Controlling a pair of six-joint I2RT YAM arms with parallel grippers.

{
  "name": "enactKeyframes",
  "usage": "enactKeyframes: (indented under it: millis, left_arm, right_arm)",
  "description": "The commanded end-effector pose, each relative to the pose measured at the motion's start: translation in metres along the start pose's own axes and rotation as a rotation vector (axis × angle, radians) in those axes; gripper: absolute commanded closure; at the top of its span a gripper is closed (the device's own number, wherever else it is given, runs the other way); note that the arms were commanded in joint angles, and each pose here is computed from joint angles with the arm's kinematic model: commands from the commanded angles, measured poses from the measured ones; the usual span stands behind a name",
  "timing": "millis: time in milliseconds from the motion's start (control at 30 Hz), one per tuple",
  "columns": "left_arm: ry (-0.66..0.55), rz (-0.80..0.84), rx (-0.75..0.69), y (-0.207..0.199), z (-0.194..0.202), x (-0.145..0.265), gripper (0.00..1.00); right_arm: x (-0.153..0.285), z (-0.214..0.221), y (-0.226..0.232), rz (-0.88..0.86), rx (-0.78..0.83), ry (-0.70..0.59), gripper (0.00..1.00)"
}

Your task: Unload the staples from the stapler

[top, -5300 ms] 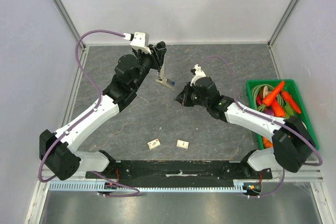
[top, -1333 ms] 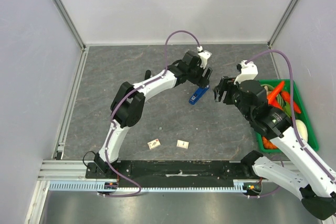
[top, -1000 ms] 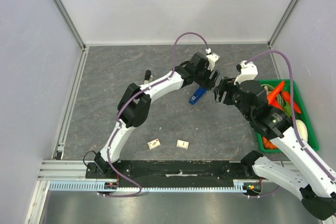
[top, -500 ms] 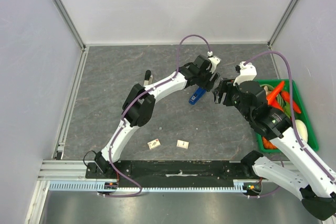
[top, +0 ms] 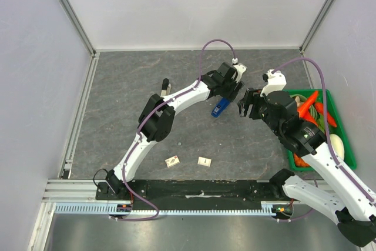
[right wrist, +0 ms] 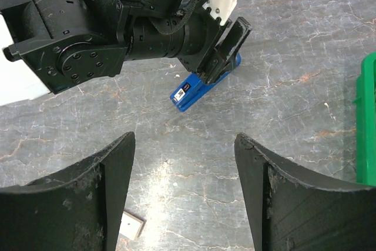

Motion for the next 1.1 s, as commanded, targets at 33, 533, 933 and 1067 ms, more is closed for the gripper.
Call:
enactKeyframes:
  millis: [33,533,933,1067]
  left_arm:
    - [-0.026,-0.019,-0.062,0.002,-0.008,-0.004,0.32]
    - [-0.018,-0.04,-0.076,0.006,-0.007,-0.006,0.93]
    - [-0.093,0.03,-0.123,-0.005,-0.04,0.069,0.98]
    - [-0.115,0.121,-0.128,-0.015,-0.044,0.106,0.98]
  right_arm:
    - [0.0,-0.002,0.001,-0.011,0.005,-0.013,0.24]
    - [0.004,-0.002,-0.001,-0.01,0.004,-0.023,0.26]
    - [0.008,-0.007,-0.003,0.0,0.008,-0.031,0.26]
    - [0.017,-0.014,-0.007,0.017,0.035,-0.042,0.26]
Point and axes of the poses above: each gripper's point midway between its finger pads, its own x axis back along the fingers, its own y axis along the line the jaws close on, z = x × y, the point moved 7 cm from there along x, back along the fingers, and after that the axes turned 9 degrees about x, right-handed, at the moved point
